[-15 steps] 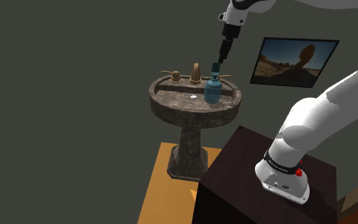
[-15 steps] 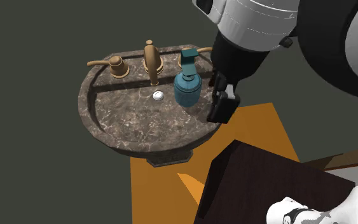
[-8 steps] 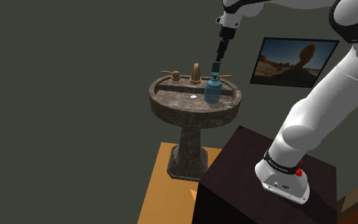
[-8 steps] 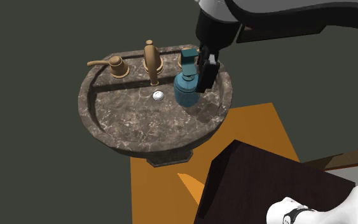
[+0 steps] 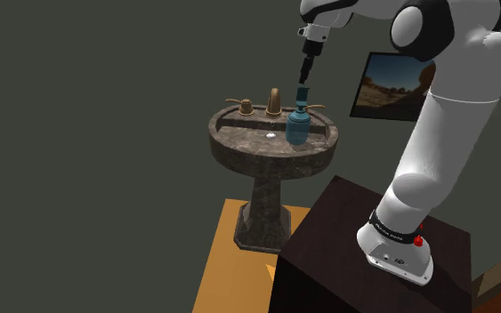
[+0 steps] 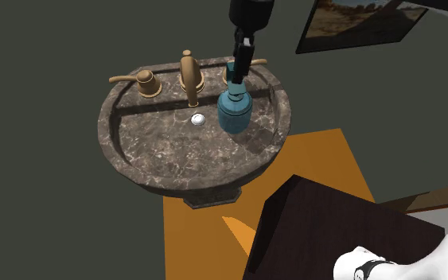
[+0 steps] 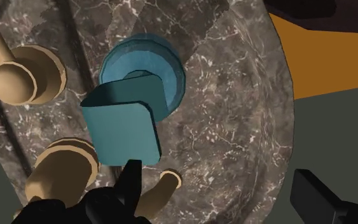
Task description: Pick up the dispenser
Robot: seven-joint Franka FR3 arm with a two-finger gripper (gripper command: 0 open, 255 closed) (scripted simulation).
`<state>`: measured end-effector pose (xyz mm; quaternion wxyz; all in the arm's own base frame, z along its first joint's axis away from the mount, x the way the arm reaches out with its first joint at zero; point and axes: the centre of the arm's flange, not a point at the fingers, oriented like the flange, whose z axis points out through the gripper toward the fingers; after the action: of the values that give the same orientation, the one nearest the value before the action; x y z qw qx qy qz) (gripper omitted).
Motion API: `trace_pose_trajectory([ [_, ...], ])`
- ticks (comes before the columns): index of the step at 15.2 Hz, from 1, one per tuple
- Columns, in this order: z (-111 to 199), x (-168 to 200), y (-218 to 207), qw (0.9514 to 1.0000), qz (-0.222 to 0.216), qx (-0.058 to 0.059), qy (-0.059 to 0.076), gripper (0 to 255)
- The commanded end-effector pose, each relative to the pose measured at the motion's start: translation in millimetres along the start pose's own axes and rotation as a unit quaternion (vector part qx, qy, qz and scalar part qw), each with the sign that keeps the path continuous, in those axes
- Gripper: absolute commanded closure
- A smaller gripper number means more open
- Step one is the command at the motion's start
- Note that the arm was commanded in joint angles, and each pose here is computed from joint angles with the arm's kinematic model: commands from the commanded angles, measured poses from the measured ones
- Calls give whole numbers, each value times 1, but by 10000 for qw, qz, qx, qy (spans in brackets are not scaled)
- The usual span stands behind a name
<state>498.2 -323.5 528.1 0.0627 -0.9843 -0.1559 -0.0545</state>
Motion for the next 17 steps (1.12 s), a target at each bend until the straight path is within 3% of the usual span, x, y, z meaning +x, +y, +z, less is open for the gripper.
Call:
trace_pose_trajectory([
  [1, 7, 9, 25, 10000, -77, 11, 12, 0],
  [4, 15, 20, 61, 9999, -165, 26, 26, 0],
  [13, 55, 15, 65, 9999, -165, 26, 26, 0],
  [14, 55, 15, 64, 9999, -165, 26, 26, 255],
  [17, 55, 15, 64, 9999, -166, 26, 26, 255],
])
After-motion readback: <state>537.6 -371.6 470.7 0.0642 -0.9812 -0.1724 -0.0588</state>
